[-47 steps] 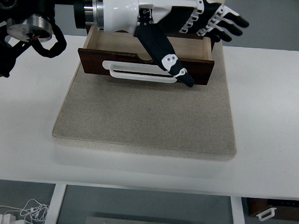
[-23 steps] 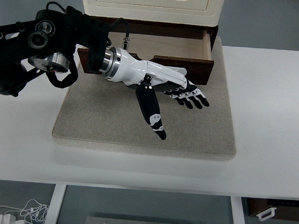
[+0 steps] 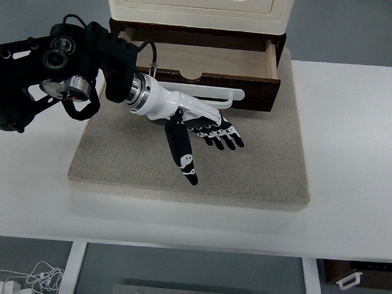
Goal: Close drawer under combined cabinet
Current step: 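Push the drawer front with the left hand toward the cabinet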
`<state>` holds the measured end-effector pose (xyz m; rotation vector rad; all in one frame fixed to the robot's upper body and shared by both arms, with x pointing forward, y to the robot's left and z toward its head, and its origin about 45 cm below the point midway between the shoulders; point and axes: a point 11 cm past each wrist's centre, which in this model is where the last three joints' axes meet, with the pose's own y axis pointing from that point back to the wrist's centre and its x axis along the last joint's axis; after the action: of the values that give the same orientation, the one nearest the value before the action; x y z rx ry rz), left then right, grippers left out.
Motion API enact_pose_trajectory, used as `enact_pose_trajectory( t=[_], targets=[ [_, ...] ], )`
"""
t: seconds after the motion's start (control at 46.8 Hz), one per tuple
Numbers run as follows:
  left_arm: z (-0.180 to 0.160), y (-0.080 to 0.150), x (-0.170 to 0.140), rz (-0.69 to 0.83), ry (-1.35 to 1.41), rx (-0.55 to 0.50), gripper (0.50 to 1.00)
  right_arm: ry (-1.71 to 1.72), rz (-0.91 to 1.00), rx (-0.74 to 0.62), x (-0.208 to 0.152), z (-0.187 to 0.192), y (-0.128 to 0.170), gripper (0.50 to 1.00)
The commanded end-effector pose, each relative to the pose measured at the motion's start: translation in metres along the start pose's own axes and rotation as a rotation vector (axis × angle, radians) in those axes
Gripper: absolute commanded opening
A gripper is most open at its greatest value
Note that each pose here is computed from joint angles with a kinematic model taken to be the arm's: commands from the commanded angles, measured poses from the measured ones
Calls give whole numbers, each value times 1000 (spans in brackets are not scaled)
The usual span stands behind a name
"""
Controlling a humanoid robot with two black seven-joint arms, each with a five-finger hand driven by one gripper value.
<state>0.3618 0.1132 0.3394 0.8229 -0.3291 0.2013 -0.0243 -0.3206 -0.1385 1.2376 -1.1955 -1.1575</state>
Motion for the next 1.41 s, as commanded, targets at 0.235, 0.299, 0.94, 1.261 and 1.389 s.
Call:
enact_pose_trajectory(
  t=[0.235, 0.299, 0.94, 1.261, 1.389],
  targets=[
    [-18, 2, 15, 20, 38, 41, 1000, 0, 1, 0, 0, 0, 0, 952],
    [-19, 2, 16, 23, 40, 44, 1000, 0, -1, 0, 0, 0, 0, 952],
    [-35, 2, 40, 94, 79, 92, 1000, 0, -1, 0, 0, 0, 0, 952],
    [-42, 0, 63, 156, 134, 101, 1000, 0, 1, 0, 0, 0, 0, 952],
    [-42, -1, 71, 182, 140, 104, 1000, 0, -1, 0, 0, 0, 0, 952]
  ],
)
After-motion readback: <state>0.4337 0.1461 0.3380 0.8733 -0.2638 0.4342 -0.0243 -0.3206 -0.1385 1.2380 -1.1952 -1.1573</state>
